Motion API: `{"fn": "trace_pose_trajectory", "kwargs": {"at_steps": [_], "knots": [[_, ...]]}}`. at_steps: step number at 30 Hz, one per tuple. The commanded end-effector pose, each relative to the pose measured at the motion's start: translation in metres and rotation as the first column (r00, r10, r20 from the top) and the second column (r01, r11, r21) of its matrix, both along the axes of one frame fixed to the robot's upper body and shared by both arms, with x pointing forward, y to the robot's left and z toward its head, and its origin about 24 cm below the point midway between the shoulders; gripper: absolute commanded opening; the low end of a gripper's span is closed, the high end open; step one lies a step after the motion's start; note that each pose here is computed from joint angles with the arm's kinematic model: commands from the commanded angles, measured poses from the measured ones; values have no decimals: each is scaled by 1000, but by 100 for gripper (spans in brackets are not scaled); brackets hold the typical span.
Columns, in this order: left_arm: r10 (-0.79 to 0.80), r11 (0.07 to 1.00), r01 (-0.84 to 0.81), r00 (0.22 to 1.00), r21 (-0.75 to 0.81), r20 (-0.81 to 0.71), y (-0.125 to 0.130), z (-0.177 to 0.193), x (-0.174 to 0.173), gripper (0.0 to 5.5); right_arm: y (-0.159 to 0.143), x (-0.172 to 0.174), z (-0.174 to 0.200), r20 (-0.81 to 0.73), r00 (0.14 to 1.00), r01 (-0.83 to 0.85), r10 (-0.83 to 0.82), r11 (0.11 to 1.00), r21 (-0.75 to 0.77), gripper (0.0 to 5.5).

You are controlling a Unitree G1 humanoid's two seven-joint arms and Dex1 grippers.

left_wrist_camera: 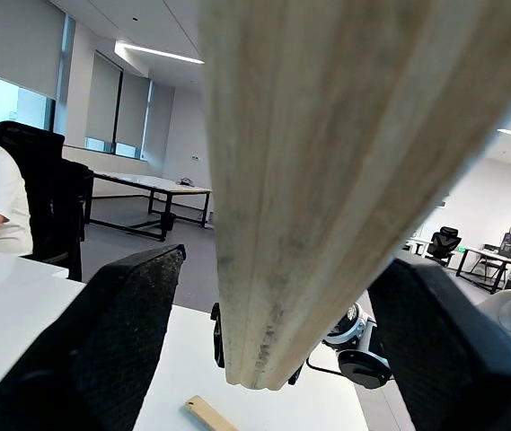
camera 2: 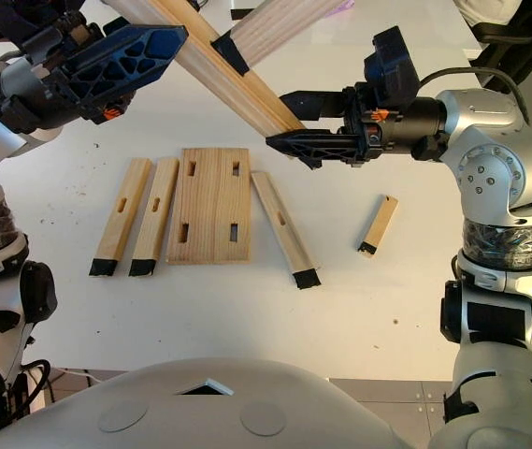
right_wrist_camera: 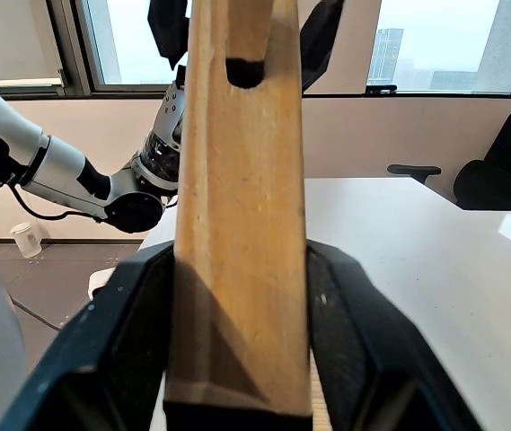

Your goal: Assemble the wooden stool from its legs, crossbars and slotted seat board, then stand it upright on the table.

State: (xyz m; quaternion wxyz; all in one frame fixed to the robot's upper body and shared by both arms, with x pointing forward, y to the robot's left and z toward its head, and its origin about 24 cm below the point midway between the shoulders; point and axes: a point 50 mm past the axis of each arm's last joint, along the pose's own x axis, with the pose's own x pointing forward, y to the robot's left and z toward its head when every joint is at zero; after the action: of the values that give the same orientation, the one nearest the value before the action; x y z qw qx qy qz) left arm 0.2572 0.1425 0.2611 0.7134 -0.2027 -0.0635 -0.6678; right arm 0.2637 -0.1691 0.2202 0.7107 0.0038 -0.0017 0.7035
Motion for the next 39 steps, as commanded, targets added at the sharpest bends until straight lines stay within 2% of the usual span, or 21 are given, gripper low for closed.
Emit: {"fn": "trace_pose_trajectory", "kwargs": {"at_steps": [1,11,20,25,26,34,39], "knots": [[7,1000,-7,1000,8,26,0,1,-3,357,-1,-1,-1,16,1000,-2,3,1000,-30,206],[-1,1000,1,999,3,38,-4,1,-6,357,2,-2,-6,2,1000,-10,10,999,-53,206],[11,1000,-10,999,-10,35,-3,-3,-8,218,1,-1,-6,-24,1000,-2,1,999,-36,206],[47,999,-46,998,-14,41,-2,-4,-6,218,3,7,-9,6,997,71,-71,997,-34,206],[60,998,-60,997,-20,41,-1,-4,-6,218,4,8,-11,21,997,77,-77,997,-29,243],[191,980,-189,982,-62,15,11,-6,0,208,2,7,-19,8,996,93,-92,993,-69,356],[302,936,-316,947,-157,-110,28,-5,13,207,-17,11,-15,18,981,194,-193,979,-63,359]]}}
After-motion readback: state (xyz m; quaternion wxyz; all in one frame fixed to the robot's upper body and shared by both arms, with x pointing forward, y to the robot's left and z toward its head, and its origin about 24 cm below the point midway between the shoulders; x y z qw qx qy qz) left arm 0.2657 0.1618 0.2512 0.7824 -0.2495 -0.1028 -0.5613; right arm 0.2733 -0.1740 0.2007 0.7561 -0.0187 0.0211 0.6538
